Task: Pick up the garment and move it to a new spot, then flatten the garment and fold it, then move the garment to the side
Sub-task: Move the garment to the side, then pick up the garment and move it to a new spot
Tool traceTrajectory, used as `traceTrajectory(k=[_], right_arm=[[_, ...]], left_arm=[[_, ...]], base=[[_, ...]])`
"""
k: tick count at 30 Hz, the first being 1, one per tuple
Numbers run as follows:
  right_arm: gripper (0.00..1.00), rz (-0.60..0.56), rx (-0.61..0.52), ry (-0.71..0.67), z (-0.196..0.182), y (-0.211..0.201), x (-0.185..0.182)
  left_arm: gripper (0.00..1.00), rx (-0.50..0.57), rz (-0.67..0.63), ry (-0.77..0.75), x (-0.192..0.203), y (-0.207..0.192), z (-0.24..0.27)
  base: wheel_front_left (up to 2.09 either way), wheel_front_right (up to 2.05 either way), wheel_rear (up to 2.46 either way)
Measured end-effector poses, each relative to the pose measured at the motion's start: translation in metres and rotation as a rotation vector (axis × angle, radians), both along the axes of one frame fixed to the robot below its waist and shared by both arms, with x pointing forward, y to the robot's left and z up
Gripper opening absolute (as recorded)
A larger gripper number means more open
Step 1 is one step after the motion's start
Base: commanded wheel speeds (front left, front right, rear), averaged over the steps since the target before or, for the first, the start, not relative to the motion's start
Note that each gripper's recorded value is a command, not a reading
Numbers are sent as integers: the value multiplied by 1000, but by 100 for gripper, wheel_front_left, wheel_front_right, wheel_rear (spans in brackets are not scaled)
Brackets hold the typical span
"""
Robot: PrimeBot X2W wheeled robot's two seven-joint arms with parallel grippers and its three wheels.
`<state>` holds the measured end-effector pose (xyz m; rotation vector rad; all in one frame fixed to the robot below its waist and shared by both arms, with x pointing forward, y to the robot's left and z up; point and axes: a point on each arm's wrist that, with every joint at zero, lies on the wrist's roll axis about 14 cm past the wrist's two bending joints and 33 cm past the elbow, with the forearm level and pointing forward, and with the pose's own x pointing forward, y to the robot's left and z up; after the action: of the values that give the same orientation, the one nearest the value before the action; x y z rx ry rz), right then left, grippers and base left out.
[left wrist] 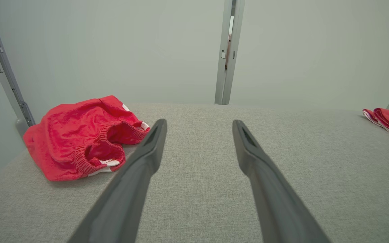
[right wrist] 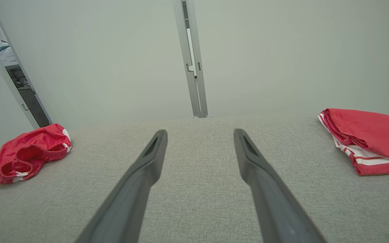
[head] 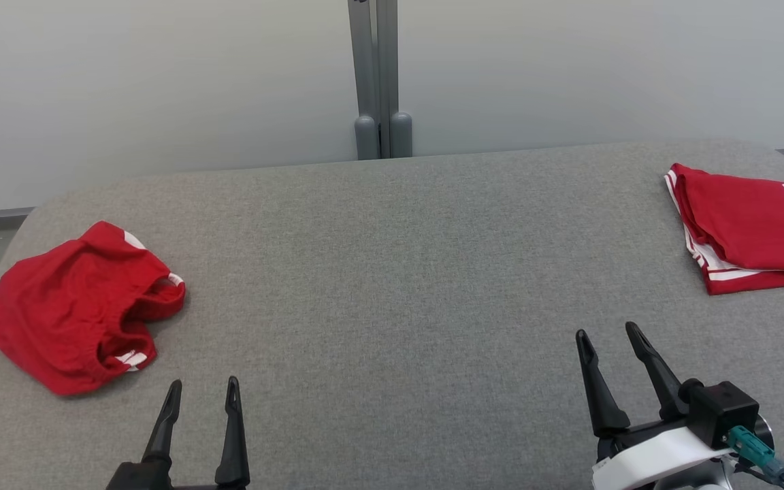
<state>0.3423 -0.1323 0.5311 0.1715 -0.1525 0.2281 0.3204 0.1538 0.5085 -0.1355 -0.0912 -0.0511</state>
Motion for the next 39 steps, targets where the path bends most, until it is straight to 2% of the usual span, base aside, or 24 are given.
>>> traceTrajectory(k=[29,39], right_arm=[[100,25,3,19,-5,7,1],[100,74,2,34,-10,20,4]], left_arm=[[100,-2,4,24,-1,2,-7],[100,-3,3,37,-7,4,-12]], base=[[0,0,0],[0,0,0]])
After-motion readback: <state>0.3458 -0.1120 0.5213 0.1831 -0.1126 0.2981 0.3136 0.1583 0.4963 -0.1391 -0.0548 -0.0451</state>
